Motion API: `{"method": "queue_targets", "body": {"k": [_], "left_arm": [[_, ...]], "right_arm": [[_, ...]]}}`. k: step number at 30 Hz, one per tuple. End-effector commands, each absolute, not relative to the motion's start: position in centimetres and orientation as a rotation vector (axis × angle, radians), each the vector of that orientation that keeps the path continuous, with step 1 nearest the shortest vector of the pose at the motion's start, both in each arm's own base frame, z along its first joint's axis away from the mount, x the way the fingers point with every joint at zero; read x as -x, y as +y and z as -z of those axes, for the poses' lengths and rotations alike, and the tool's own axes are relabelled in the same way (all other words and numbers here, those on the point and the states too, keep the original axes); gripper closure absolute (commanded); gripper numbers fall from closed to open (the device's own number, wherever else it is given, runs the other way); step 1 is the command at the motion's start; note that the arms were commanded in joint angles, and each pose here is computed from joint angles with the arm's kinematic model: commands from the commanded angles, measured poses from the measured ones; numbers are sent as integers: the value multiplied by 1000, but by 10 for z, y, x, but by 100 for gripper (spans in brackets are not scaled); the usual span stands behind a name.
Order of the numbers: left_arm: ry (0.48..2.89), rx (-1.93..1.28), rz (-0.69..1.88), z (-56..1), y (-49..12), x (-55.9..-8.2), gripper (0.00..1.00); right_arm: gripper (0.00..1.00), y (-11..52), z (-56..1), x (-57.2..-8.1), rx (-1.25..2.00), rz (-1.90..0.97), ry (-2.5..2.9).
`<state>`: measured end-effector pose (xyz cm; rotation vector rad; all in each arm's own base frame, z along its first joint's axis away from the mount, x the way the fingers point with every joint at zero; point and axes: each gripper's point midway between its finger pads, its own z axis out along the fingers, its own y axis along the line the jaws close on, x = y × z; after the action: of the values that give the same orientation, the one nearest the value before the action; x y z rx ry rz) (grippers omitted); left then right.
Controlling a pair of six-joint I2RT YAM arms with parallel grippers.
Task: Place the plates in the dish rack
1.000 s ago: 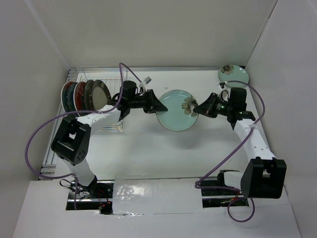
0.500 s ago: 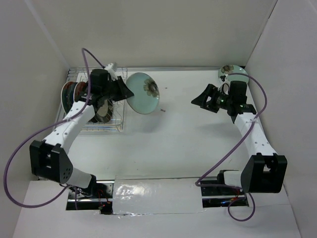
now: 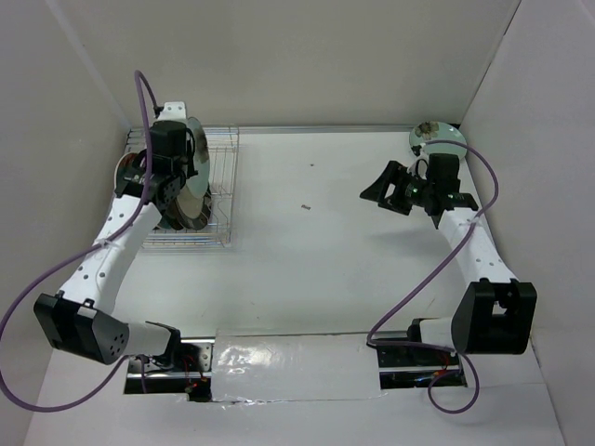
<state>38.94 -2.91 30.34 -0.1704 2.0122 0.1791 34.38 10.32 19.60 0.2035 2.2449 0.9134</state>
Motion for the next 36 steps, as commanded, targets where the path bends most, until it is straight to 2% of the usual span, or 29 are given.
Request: {"method": "queue_targets", "body": {"k": [1,19,25,26,30,33,36], "left_arm": [[1845,227,-310,-341,-7,-398,100],[2061,158,-257,-242,-29,-414,100],[2140,174,-222,-212,-34,-413,79],[2150,172,-226,-208,-34,-414,70],[2165,164,-193,-205,-39,-413,49],[2146,185,-159,-217,-43,-417,40],[2141,191,-121,-227,-50,-414,18]], "right_arm": [[19,104,-210,-349,-163,-893,2218],[19,99,-197,-352,-238,-868,2239],[18,87,-187,-373,-407,-829,2216],[18,82,-183,-377,-441,-821,2216],[17,68,-173,-394,-566,-768,2172],[17,51,-156,-404,-695,-721,2156],[16,30,-145,-416,-802,-657,2119]]}}
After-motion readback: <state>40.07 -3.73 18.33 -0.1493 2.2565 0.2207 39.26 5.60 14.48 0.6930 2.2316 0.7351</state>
